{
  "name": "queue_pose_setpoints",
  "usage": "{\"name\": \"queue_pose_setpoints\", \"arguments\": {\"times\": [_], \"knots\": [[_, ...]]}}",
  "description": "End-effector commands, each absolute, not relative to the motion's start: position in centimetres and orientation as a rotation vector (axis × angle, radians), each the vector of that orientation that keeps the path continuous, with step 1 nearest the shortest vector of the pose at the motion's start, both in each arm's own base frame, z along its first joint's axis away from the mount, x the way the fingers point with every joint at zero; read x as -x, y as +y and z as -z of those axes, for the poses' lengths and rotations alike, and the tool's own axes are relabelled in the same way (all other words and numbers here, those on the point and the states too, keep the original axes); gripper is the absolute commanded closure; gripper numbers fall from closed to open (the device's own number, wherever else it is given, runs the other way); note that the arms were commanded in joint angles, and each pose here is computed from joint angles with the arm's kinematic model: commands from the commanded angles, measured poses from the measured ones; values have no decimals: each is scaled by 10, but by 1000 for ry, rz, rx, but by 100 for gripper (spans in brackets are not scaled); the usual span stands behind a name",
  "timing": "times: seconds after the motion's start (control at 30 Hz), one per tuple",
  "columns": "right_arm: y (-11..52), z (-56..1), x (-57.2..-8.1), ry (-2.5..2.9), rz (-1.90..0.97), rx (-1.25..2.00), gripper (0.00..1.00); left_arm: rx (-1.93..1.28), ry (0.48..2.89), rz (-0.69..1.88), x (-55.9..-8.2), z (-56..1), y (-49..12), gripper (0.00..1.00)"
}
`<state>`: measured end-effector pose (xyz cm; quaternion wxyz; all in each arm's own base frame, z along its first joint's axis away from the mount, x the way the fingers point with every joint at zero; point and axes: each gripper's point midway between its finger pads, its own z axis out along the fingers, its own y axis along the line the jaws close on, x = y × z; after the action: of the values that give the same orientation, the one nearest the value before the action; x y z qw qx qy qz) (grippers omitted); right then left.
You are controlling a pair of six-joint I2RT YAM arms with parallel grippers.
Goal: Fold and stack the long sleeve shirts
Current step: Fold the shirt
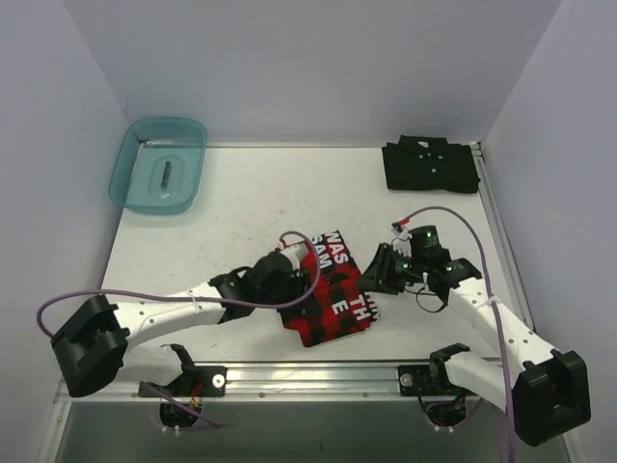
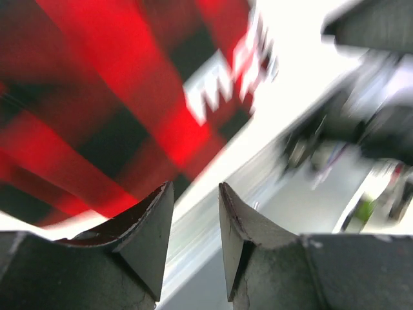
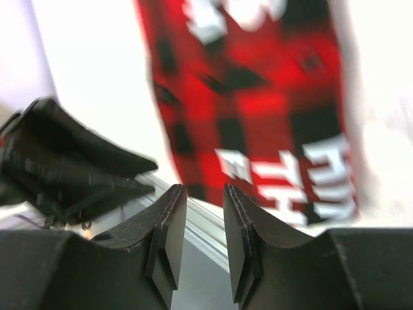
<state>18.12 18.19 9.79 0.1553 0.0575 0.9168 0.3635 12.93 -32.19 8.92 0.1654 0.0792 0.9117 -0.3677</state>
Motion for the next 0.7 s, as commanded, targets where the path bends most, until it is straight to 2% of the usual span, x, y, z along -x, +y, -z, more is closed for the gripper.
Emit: {"name": "queue_pose_setpoints", "arguments": {"times": [0.0,0.13,0.33,0.43,0.53,0.6,0.67], "knots": [[195,-148,-229,2476,-1054,-112,70,-6,2439,1060,-193,-130,-298,57],[223,-174,-285,2353,-1151,-137,68,169,2235,1135,-266,-163,-282,57],[266,-184,-369,2211,-1257,-187,68,315,2142,1131,-347,-147,-282,61],[278,-152,-394,2234,-1272,-224,68,354,2123,1122,-367,-133,-285,64],[283,-118,-414,2235,-1278,-270,68,445,2159,1086,-378,-91,-280,67],[277,-78,-416,2291,-1263,-354,68,533,2143,1080,-377,-72,-269,74],[269,-48,-416,2301,-1259,-406,69,620,2168,1056,-372,-46,-255,75]]}}
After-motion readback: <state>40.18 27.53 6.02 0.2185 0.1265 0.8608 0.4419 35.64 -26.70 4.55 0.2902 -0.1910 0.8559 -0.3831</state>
